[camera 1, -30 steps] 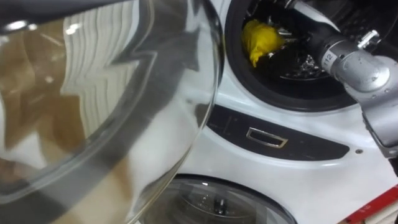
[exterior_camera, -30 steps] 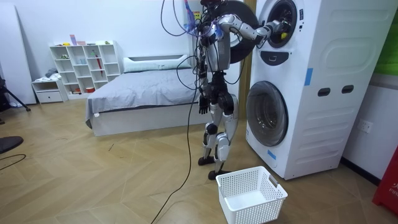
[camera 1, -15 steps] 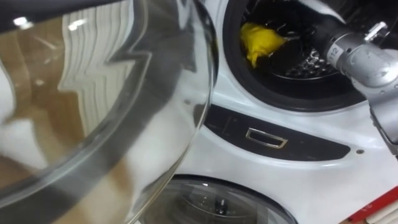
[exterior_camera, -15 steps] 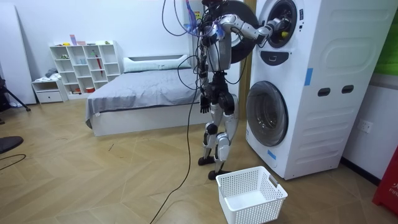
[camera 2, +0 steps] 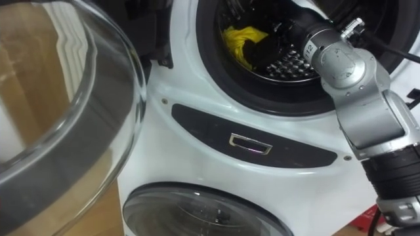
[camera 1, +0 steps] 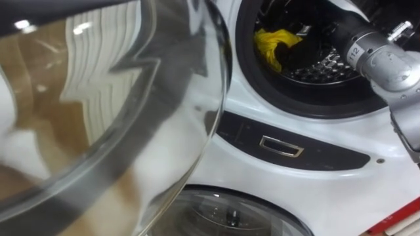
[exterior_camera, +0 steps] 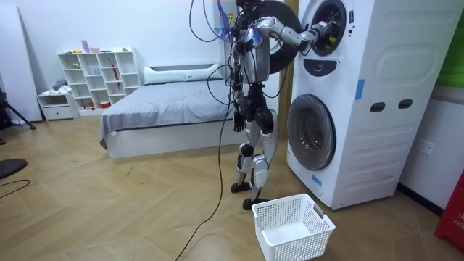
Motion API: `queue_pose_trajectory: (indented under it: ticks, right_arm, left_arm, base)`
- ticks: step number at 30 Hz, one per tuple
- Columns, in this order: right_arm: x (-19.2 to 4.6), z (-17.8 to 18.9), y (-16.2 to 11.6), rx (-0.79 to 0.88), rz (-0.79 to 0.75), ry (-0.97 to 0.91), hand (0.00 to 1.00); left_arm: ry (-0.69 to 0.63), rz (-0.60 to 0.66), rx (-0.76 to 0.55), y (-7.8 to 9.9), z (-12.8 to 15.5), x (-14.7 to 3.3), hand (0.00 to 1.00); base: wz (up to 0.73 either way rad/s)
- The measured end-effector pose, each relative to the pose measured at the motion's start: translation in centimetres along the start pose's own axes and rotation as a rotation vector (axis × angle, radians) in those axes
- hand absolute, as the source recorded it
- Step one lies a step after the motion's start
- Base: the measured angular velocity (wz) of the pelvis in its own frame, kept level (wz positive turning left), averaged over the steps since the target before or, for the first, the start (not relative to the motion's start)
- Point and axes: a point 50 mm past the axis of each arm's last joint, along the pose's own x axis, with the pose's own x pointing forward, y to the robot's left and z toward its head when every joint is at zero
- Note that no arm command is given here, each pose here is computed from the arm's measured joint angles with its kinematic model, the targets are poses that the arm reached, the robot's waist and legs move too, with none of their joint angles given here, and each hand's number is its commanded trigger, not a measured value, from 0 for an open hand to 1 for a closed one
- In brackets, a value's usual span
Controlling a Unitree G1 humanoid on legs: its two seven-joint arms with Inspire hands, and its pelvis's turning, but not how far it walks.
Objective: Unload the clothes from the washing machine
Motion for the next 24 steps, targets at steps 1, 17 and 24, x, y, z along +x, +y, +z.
queue_pose_trajectory:
  ticks: [1, 17, 24]
  right_arm:
    - [0.0, 0.0, 0.0, 0.0, 0.0, 0.0, 1.0]
    - [-3.4, 4.7, -0.3, -0.037, -0.121, -0.246, 1.0]
    - [-8.3, 4.8, 3.1, 0.198, -0.098, -0.369, 1.0]
  left_arm:
    - [0.0, 0.0, 0.0, 0.0, 0.0, 0.0, 0.0]
    - [0.026, -0.015, -0.042, -0.3, -1.6, 0.0, 0.0]
    - [0.023, -0.041, -0.114, -1.4, -2.0, -0.1, 0.0]
  base:
    - [0.0]
    - [-0.07]
    - [-0.07]
